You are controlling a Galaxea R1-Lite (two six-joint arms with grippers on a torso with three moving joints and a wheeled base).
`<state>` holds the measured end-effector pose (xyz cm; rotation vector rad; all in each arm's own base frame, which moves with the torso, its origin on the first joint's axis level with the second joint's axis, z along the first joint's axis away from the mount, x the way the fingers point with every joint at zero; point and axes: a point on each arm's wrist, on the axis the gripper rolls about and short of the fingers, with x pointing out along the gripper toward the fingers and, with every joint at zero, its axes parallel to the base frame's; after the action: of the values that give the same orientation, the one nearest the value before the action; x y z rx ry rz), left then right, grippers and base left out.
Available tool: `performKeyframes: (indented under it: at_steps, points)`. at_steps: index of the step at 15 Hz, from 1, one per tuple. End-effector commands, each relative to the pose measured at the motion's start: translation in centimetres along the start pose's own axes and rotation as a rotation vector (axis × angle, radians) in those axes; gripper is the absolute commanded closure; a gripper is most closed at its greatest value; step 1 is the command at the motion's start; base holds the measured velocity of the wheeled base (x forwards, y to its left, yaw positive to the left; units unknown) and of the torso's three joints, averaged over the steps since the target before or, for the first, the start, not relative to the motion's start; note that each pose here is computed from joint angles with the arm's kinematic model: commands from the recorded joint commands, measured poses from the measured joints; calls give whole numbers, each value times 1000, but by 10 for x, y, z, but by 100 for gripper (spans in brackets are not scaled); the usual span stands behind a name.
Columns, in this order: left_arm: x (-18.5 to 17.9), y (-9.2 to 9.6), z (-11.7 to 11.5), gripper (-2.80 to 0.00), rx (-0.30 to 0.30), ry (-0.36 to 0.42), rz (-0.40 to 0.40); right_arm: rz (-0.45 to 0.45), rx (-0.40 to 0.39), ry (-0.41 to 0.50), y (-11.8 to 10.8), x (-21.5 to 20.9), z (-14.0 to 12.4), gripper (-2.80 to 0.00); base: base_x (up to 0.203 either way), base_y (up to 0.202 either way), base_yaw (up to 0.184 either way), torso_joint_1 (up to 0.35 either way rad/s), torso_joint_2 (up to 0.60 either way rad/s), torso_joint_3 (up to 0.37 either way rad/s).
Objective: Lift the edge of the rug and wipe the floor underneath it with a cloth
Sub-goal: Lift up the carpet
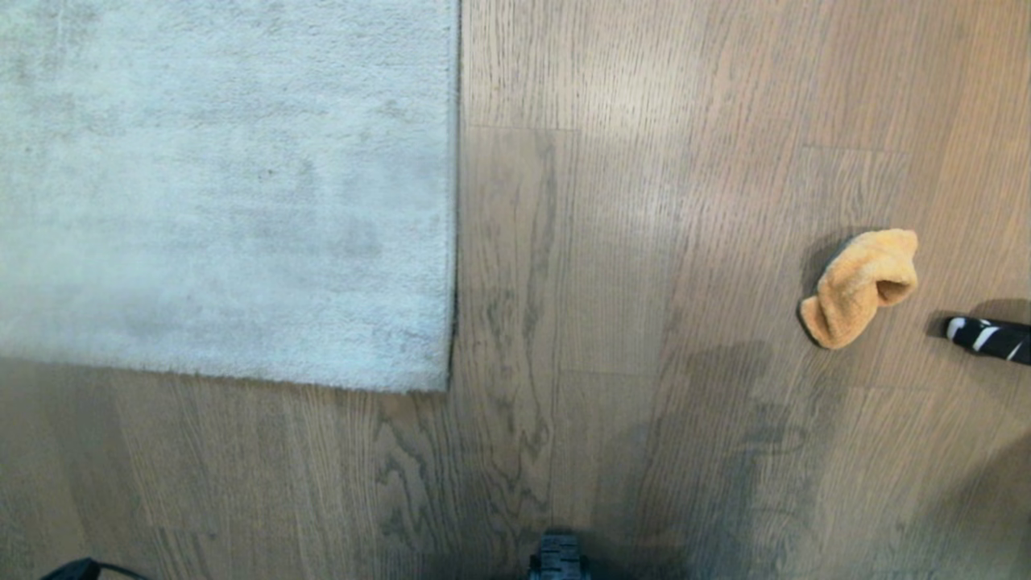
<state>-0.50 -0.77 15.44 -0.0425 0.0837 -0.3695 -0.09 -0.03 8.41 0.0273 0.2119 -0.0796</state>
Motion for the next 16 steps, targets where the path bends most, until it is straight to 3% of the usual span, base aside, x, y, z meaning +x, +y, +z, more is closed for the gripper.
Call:
performKeyframes:
  at_steps: [1, 6, 12, 16]
  points:
    - [12, 4, 4, 0, -43, 74, -52, -1, 0, -1, 0, 0, 0, 0, 0, 0, 0, 0, 0, 0]
    - [25, 3, 18, 0, -111, 155, -212, -1, 0, -1, 0, 0, 0, 0, 0, 0, 0, 0, 0, 0]
    - [34, -3, 21, 0, -92, 252, -429, -1, 0, -1, 0, 0, 0, 0, 0, 0, 0, 0, 0, 0]
    - [51, -5, 20, 0, -104, 351, -427, 1, 0, -1, 0, 0, 0, 0, 0, 0, 0, 0, 0, 0]
